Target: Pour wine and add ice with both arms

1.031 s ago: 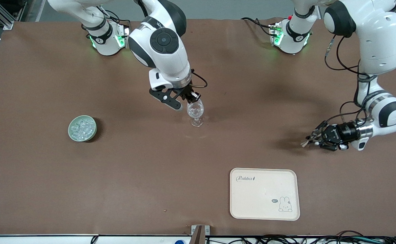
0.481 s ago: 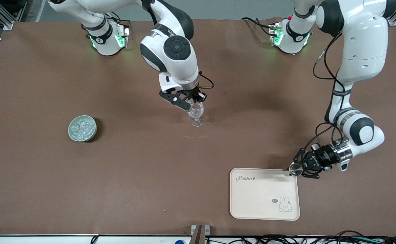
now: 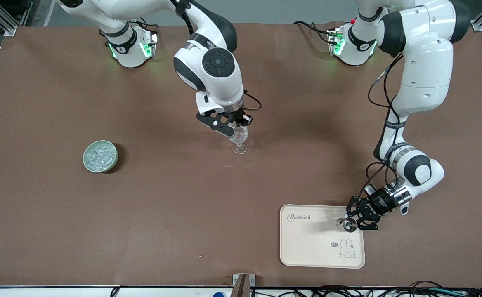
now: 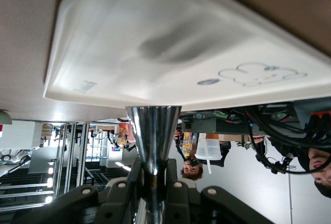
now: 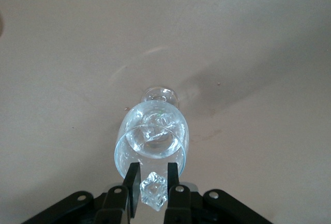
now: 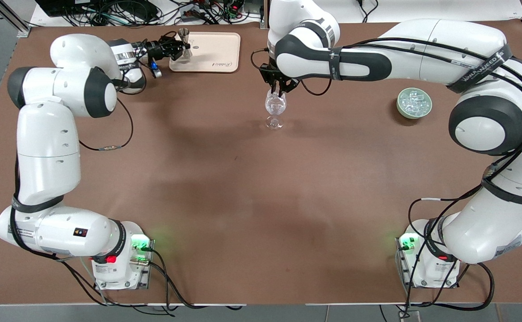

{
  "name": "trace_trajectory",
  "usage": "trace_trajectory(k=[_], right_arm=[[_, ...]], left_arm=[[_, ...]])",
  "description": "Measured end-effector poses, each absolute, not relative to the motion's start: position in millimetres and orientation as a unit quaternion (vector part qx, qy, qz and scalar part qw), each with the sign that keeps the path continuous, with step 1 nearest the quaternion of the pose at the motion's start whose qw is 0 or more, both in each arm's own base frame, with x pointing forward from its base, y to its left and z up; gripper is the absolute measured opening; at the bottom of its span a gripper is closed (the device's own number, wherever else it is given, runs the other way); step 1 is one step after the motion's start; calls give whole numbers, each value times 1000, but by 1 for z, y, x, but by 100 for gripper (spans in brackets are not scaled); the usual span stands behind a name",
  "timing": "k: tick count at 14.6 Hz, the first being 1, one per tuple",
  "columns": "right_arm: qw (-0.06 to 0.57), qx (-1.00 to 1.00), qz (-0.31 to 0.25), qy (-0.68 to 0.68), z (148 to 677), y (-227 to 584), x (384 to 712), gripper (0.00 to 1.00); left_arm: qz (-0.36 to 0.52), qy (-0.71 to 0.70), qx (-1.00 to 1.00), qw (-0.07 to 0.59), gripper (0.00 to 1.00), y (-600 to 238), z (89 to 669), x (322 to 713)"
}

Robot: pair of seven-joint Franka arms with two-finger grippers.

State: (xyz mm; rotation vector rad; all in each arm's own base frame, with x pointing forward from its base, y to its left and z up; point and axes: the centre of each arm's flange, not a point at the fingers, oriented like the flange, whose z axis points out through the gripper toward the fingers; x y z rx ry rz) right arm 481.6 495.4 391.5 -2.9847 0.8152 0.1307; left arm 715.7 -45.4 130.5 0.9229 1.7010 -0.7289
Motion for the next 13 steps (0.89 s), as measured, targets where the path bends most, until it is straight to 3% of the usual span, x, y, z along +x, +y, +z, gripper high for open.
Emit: trace_trajectory(k=[7, 9, 13], right_arm=[[22, -964, 43, 262, 389, 496, 481, 25], [22, -964, 42, 262, 389, 496, 481, 31], [23, -964, 42, 263, 389, 496, 482, 41]], left_arm=[[-267, 700, 379, 543, 25, -46, 107, 718], [-264, 698, 376, 550, 38, -44, 112, 722], [-262, 694, 376, 555, 77, -43, 123, 724]])
